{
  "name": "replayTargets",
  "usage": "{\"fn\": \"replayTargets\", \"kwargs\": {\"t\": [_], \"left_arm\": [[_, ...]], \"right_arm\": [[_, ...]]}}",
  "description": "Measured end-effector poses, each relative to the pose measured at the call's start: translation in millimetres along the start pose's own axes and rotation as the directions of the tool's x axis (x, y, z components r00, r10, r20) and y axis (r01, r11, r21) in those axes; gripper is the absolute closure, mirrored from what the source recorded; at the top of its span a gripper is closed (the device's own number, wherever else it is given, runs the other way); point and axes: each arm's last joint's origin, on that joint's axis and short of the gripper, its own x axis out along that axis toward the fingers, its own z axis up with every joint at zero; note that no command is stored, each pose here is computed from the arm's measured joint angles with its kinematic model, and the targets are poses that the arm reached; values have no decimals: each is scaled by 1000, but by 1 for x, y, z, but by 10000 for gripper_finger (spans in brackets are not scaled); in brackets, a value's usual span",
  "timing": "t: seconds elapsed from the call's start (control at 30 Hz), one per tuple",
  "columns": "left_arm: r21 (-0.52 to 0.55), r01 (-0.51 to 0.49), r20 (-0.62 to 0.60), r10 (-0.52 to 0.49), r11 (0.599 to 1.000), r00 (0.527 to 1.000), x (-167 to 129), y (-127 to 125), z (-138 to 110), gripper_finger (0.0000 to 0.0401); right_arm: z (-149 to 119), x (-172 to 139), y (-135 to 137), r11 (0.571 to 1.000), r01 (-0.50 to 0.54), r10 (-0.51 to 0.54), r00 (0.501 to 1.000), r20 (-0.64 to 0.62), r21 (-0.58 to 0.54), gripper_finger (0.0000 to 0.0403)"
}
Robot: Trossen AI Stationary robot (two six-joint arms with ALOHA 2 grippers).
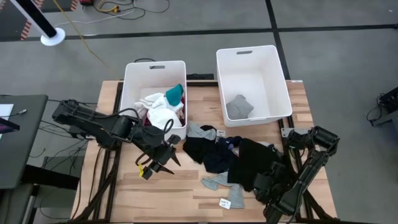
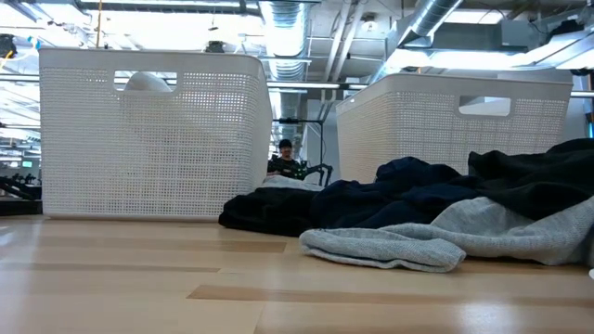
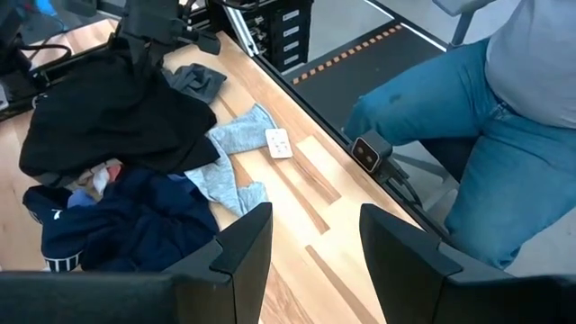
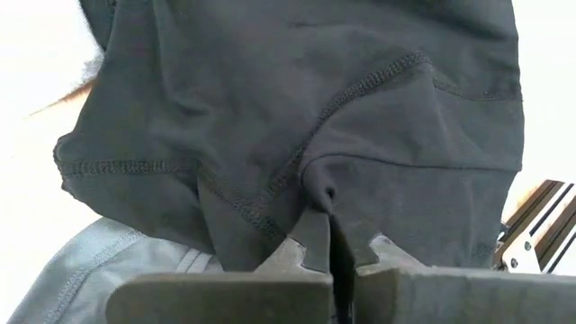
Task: Sort clothes
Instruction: Put the black underwear into the right white bin
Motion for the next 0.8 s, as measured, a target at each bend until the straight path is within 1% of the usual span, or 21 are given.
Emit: {"fn": "replayTargets", "kwargs": {"t": [0.43, 0.53, 0.63, 0.8], "left_arm": [[0, 0, 0, 0, 1000, 1000, 0, 0, 0, 237], [6, -2, 1, 2, 1000, 1000, 0, 0, 0, 237], [29, -38, -1, 38, 999, 999, 0, 1, 0, 237], [82, -86, 41, 82, 993, 996, 0, 3, 5, 237]], "right_arm": [[1, -2, -1, 1000, 2, -2, 1000, 8, -19, 402], [5, -8, 0, 1000, -13, 14, 998, 58, -19, 402], [12, -15, 1, 999, -26, 29, 992, 125, -24, 402], [30, -27, 2, 998, -50, 58, 976, 209, -43, 403]]}}
